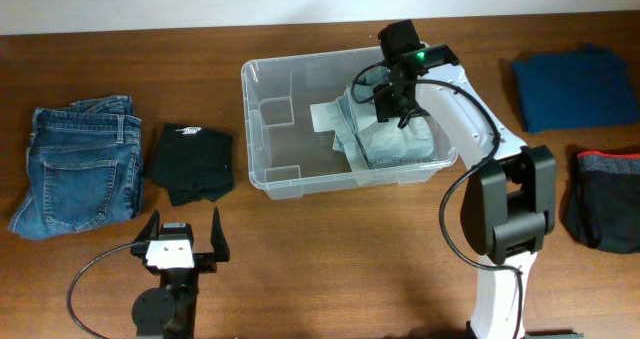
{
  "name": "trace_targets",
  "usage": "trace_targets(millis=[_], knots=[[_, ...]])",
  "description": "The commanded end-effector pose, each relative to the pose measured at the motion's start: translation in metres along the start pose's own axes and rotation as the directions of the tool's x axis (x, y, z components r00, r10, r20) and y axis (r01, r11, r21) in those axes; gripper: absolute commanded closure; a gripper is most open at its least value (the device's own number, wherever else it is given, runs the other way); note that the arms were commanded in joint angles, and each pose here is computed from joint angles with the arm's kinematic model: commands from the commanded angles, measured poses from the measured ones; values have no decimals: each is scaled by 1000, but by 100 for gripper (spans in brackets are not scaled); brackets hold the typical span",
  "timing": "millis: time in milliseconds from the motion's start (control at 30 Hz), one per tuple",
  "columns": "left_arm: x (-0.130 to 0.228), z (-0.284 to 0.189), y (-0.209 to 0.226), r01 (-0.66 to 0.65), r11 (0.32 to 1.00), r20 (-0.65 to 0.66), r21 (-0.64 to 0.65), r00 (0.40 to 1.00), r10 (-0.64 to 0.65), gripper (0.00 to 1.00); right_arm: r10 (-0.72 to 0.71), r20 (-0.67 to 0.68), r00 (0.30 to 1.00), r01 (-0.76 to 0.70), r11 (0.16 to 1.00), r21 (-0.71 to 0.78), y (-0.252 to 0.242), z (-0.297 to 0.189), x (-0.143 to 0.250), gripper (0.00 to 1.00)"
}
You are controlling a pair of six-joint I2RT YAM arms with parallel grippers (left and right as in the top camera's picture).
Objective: Pack container
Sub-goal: 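Lower the grey denim into the container and open the right gripper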
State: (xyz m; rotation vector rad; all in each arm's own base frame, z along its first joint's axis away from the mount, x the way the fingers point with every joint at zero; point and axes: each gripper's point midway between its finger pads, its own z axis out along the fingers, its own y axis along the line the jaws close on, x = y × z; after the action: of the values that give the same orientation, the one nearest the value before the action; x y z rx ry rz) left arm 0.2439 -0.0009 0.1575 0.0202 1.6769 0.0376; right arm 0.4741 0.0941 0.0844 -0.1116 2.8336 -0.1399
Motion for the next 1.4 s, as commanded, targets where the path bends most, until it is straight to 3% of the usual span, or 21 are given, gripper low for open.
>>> trace_targets(millis=[0,100,167,200,233,267,533,733,1000,1167,1367], knots=[[1,0,-1,-15,1000,3,10,1000,15,1,2,154,988,-4,1000,14,-10,-60,-29,33],[1,0,-1,-15,1000,3,10,1000,15,1,9,197,980,-11,1000,6,-12,-80,-34,36],[1,0,-1,-15,1000,4,10,1000,15,1,9,196,981,-10,1000,4,-12,-84,-33,48],[1,0,-1,-15,1000,4,10,1000,15,1,7,185,983,-8,1000,6,-12,-83,-30,61],[1,0,-1,-15,1000,3,10,1000,15,0,3,159,987,-5,1000,10,-13,-80,-24,85],[1,0,-1,-15,1000,4,10,1000,15,1,0,138,990,-2,1000,13,-13,-77,-20,96],[1,0,-1,-15,1000,3,10,1000,15,0,35,7,999,-35,999,29,-14,-50,16,96],[1,0,-1,-15,1000,3,10,1000,15,1,30,-53,998,-30,999,-13,-2,-1,49,96],[1,0,-1,-15,1000,3,10,1000,15,1,29,-62,998,-32,998,-50,7,53,87,96],[1,0,-1,-15,1000,4,10,1000,15,1,30,-50,998,-33,998,-52,7,49,82,96],[1,0,-1,-15,1000,3,10,1000,15,1,36,-14,999,-36,998,-59,6,9,46,96]])
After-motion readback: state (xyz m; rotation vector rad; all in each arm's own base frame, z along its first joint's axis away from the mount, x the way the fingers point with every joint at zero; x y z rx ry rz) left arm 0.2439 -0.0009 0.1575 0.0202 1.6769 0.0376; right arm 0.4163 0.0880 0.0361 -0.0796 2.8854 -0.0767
